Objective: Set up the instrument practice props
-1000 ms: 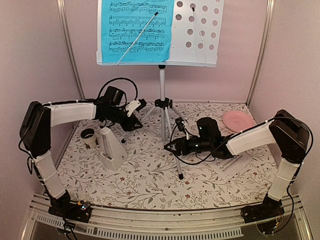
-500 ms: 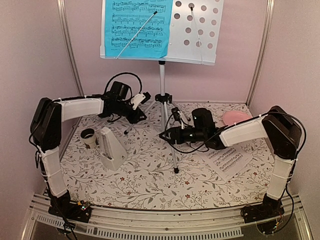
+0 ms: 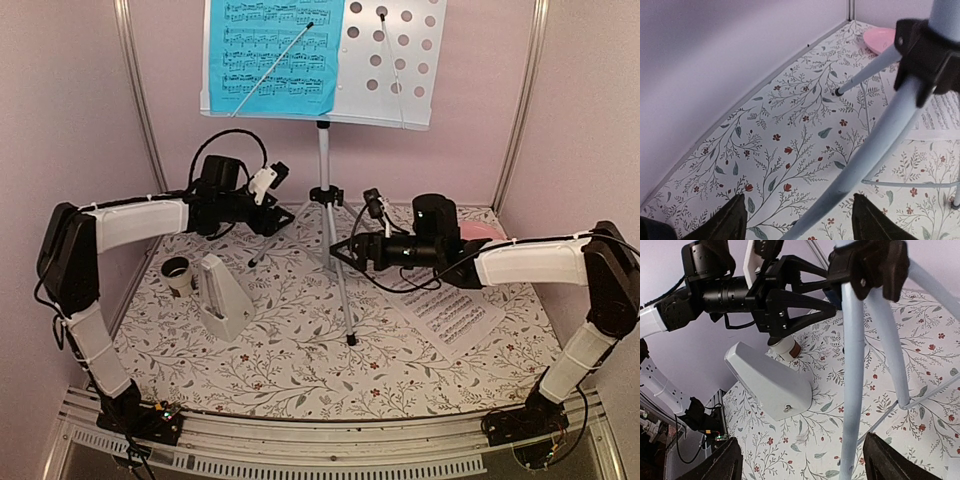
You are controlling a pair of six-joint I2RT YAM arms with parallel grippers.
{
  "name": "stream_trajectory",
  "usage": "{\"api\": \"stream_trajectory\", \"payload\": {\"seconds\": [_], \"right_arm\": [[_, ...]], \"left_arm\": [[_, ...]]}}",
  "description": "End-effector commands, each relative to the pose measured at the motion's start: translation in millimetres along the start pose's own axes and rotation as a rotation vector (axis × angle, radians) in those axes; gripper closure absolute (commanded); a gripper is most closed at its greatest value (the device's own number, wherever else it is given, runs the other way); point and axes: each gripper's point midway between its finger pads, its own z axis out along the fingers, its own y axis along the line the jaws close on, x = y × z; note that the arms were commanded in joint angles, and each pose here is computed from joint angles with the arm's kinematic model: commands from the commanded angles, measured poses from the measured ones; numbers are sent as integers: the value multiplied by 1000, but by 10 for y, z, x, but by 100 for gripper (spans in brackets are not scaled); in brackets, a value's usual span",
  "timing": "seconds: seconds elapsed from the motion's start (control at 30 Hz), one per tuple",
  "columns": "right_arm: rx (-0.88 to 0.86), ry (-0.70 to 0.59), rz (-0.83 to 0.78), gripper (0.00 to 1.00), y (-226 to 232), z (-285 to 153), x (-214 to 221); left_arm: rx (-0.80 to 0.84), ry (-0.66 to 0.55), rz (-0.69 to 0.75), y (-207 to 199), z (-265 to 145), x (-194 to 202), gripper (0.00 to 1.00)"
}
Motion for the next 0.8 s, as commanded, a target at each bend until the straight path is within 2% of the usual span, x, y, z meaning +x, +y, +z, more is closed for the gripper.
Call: {"api": "stream_trajectory", "payload": {"seconds": [0.0, 0.13, 0.3, 0.63, 0.77], "right_arm": [[96, -13, 62, 15, -240, -322, -35], [371, -5, 78, 19, -758, -540, 2], [642, 114, 11, 21, -1235, -652, 253], [828, 274, -112, 20, -1493, -375, 748], [908, 332, -170, 24, -1615, -250, 902]], "left_arm": [[-68, -175, -28, 83, -382, -449, 26], [-103, -258, -55, 13, -634, -573, 25], [-127, -323, -64, -118, -892, -691, 22], [-120, -367, -59, -207, -1036, -788, 20], [-111, -371, -55, -243, -1059, -810, 20]]}}
